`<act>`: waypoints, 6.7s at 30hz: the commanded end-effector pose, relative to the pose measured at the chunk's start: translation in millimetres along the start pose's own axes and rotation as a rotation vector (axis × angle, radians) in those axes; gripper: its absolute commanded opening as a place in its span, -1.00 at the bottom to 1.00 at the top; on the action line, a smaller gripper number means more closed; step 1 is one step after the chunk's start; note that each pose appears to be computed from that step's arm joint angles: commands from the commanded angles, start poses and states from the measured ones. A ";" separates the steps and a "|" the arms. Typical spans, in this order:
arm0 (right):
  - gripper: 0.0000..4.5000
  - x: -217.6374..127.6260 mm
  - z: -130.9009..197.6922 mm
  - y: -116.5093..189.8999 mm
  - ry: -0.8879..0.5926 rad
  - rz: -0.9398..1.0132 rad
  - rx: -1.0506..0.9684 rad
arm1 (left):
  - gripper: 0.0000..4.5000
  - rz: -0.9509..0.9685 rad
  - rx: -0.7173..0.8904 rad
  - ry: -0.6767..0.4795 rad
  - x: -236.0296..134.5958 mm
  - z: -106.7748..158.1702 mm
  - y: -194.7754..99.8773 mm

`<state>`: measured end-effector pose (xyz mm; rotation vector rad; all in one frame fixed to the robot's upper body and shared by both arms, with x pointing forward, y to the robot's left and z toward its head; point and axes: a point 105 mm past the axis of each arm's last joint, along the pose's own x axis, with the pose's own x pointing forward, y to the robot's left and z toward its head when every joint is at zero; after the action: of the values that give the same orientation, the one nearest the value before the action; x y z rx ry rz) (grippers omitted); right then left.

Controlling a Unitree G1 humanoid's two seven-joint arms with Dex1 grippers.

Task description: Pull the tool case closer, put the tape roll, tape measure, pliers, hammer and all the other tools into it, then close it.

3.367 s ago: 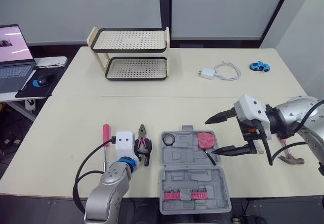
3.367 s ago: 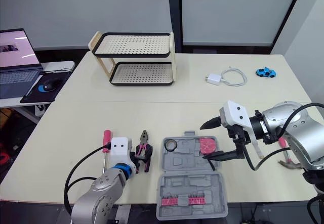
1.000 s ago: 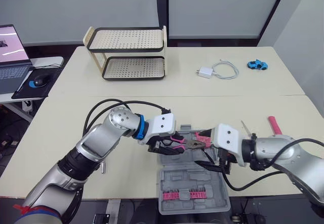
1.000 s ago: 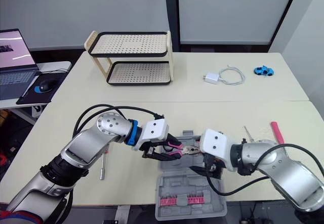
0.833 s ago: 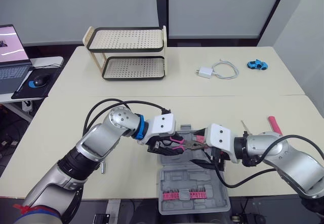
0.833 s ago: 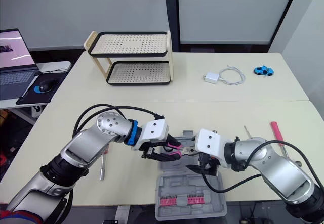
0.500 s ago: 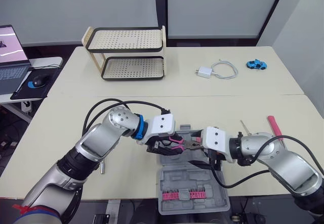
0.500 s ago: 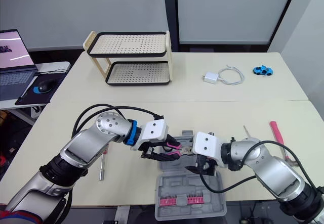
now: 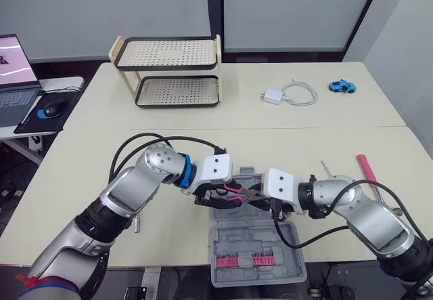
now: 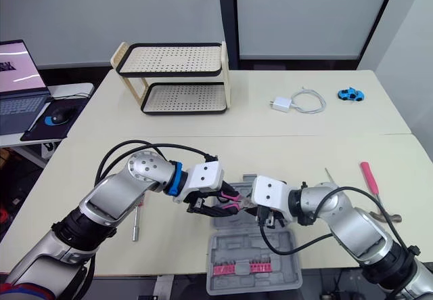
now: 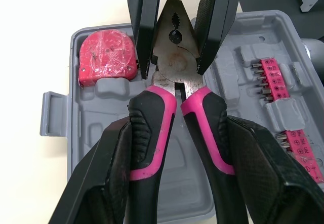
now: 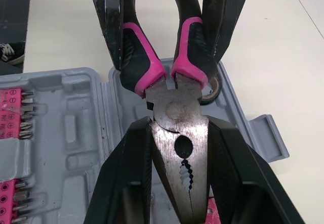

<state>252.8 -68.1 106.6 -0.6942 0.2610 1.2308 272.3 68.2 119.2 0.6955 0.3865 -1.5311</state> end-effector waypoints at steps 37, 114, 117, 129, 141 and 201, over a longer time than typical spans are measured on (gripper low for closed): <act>-0.48 -15.2 -15.5 -35.2 0.209 0.195 -0.173 | 1.00 0.183 0.059 -0.172 -80.1 -65.4 -48.7; -0.98 60.7 -40.2 -8.1 0.139 0.099 0.031 | 1.00 0.226 0.030 -0.186 -61.7 -57.2 -45.2; -0.98 49.9 -13.8 -16.1 0.019 0.056 0.028 | 1.00 0.233 -0.002 -0.183 -63.1 -60.7 -47.5; -0.98 -59.1 -9.7 21.1 -0.074 0.017 0.027 | 1.00 0.299 -0.130 -0.092 -62.0 -91.6 -54.7; -1.00 -93.4 -96.4 27.9 0.234 -0.131 0.157 | -0.77 0.210 -0.247 -0.014 -22.4 -114.1 -75.6; -1.00 -11.4 -96.0 8.6 0.115 -0.040 0.169 | -0.98 0.266 -0.101 -0.070 47.6 -89.2 -22.1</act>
<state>259.7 -162.3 24.8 -0.6448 0.5376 1.0325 267.7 106.7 14.0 0.5929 0.3587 -1.2539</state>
